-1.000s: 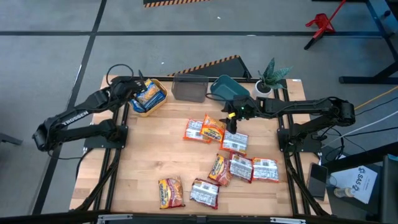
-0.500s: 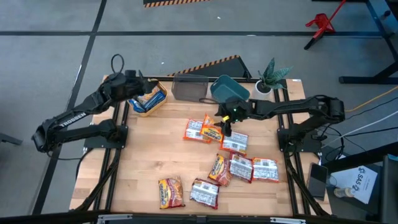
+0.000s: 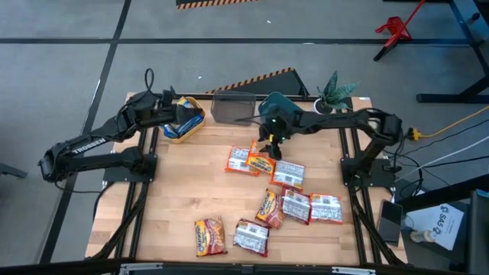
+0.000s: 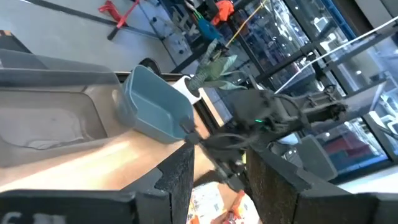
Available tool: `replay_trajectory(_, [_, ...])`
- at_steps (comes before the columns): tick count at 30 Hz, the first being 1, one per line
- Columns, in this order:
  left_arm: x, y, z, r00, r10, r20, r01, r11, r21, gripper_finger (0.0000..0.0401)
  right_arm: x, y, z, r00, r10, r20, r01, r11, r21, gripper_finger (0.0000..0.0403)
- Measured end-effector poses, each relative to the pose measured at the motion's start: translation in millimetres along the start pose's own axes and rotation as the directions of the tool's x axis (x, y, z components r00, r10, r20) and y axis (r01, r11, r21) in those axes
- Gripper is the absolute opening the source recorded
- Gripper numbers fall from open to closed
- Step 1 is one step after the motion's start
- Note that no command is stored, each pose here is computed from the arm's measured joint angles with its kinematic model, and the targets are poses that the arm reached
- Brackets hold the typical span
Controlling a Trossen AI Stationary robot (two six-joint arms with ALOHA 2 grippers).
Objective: Sort Maruchan noodles
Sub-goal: Put the orange noodle pack into the black bin
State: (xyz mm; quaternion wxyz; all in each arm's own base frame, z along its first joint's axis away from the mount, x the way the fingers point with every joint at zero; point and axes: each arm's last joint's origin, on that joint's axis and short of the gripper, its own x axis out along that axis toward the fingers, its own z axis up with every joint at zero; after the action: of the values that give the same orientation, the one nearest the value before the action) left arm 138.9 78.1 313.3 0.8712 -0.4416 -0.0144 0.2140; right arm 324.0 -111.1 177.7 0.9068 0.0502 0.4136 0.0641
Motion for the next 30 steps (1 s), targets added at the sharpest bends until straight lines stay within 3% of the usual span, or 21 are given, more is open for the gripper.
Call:
replay_trajectory(5, [0.3,-1.7,-2.1,1.000,-0.009,-0.012,0.009,1.000,-0.002,0.0140,16.2,-23.9,3.7,0.997,0.044,-0.060,-0.044,0.999,0.008,0.0234])
replay_trajectory(9, [0.5,-2.5,-3.4,1.000,-0.005,-0.010,0.005,1.000,0.000,0.0140,21.3,-35.2,1.4,0.982,0.158,-0.101,-0.154,0.987,0.046,0.0234])
replay_trajectory(13, [0.6,-3.1,-4.2,1.000,0.006,0.002,-0.006,1.000,0.002,0.0140,19.1,-34.4,0.8,0.953,0.297,-0.063,-0.292,0.953,0.074,0.0234])
replay_trajectory(20, [0.5,1.5,-6.1,0.997,0.079,0.013,-0.079,0.997,0.006,0.0140,21.5,-29.6,-2.3,0.955,0.278,-0.107,-0.273,0.960,0.054,0.0228])
replay_trajectory(25, [0.3,2.7,-6.5,0.995,0.098,0.017,-0.098,0.995,0.004,0.0140,23.2,-29.1,-2.6,0.969,0.196,-0.151,-0.196,0.980,0.018,0.0176])
replay_trajectory(30, [0.3,2.7,-6.5,0.995,0.098,0.017,-0.098,0.995,-0.001,0.0140,22.1,-29.4,-2.3,0.969,0.195,-0.151,-0.194,0.981,0.019,0.0073])
